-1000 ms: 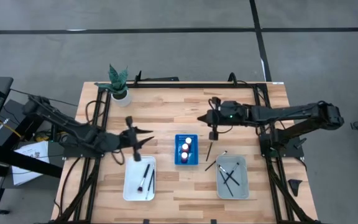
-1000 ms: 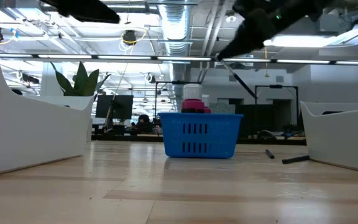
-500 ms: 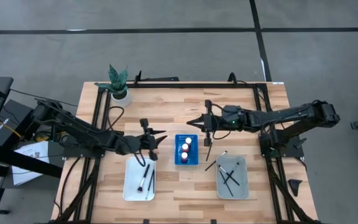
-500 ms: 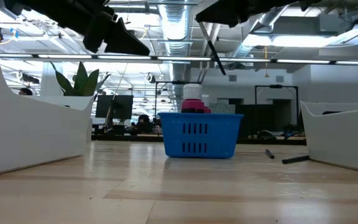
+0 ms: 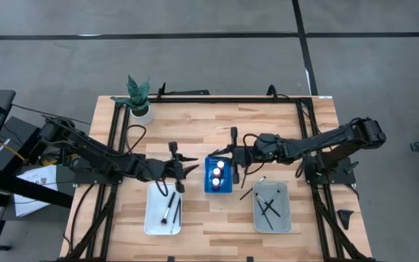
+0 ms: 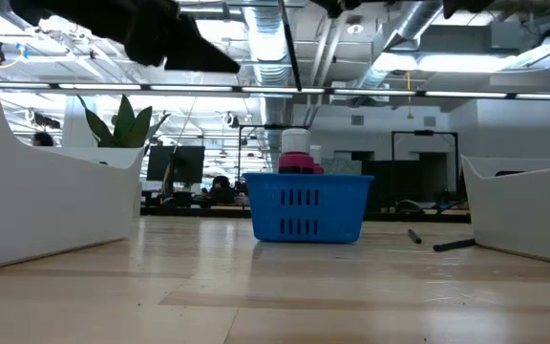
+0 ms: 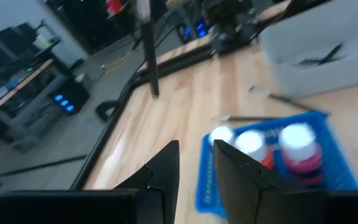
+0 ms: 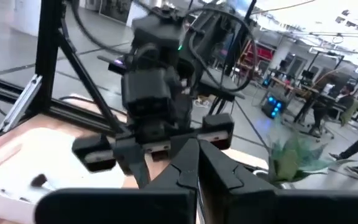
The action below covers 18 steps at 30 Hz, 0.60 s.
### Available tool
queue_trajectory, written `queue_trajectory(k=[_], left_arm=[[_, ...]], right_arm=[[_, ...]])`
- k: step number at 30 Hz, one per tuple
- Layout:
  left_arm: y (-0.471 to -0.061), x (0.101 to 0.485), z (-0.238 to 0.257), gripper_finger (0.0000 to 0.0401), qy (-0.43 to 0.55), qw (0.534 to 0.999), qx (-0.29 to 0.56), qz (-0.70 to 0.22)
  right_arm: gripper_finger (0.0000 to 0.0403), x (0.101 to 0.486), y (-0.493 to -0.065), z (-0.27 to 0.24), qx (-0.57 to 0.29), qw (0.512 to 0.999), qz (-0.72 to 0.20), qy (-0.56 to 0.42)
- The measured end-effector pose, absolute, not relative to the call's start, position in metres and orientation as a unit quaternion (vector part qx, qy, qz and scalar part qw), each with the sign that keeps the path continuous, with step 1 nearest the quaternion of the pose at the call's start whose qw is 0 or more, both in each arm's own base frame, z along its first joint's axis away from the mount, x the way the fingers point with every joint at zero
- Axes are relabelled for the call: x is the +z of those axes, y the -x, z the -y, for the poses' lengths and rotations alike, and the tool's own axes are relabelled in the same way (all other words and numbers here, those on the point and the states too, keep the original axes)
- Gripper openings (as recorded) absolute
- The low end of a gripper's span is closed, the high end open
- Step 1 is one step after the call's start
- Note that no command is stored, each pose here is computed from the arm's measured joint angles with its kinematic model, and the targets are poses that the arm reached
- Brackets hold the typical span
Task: Pick & Place Paint Supplies
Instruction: Put the top eyeshadow brush into the white bin
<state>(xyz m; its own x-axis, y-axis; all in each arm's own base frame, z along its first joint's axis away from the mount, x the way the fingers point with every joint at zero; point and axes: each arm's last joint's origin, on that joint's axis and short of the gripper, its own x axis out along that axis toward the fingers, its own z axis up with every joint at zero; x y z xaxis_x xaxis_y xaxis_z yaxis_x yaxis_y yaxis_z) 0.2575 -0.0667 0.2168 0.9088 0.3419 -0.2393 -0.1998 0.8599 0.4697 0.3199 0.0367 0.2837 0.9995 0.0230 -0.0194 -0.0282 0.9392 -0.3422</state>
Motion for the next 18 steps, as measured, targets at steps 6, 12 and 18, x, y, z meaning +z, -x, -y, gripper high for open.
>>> queue_trajectory(k=[6,12,18], left_arm=[[-0.259,0.221,0.069,0.0091,-0.225,0.956,0.127,-0.139],[-0.260,0.222,0.071,0.0091,-0.219,0.963,0.091,-0.127],[-0.259,0.222,0.071,0.0115,-0.228,0.960,0.098,-0.128]], right_arm=[[0.0000,0.275,-0.329,-0.044,0.036,0.984,0.011,0.173],[0.0000,0.268,-0.337,-0.047,0.067,0.983,0.040,0.169],[0.0000,0.262,-0.341,-0.049,0.082,0.982,0.049,0.160]])
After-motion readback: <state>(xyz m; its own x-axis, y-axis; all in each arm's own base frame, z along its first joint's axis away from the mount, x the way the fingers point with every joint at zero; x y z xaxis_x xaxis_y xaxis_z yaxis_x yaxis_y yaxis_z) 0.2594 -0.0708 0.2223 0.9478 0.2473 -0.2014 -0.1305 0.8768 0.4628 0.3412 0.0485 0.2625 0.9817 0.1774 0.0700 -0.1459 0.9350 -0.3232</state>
